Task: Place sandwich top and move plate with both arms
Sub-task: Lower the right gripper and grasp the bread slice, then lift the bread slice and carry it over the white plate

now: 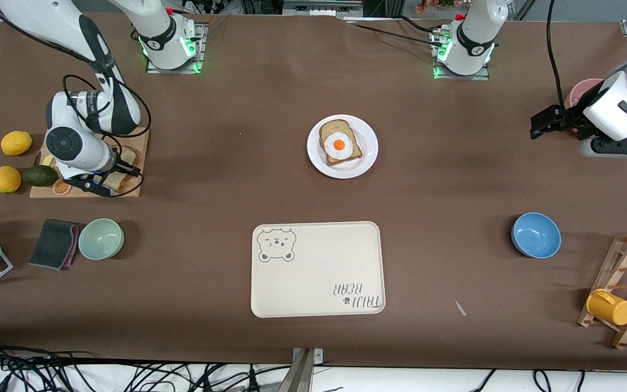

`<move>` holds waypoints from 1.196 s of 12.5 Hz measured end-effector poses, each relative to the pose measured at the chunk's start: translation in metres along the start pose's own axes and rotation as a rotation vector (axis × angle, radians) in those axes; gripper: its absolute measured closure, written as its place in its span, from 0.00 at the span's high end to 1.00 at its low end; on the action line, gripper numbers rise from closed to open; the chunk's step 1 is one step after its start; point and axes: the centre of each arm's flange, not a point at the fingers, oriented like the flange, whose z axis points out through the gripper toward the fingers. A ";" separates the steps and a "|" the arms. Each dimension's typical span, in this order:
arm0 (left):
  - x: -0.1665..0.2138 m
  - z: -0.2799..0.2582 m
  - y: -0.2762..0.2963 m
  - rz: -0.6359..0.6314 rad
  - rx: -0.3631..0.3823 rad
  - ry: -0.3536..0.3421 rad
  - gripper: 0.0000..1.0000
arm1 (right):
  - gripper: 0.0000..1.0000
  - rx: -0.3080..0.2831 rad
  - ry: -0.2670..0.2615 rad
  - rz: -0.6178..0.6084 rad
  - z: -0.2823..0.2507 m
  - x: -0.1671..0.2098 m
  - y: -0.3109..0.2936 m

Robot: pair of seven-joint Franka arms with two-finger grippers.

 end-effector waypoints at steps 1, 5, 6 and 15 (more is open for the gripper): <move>0.000 0.000 0.000 0.000 0.000 -0.002 1.00 | 0.80 -0.002 -0.002 -0.001 0.002 0.000 0.000; -0.001 0.001 0.000 0.000 0.000 -0.006 1.00 | 0.64 -0.003 -0.003 -0.004 0.003 0.000 -0.002; -0.001 0.001 0.000 0.000 0.000 -0.007 1.00 | 0.50 -0.002 0.001 -0.006 0.001 0.001 -0.004; -0.001 0.001 0.000 0.000 0.001 -0.011 1.00 | 0.09 -0.016 -0.001 -0.046 -0.016 0.007 -0.015</move>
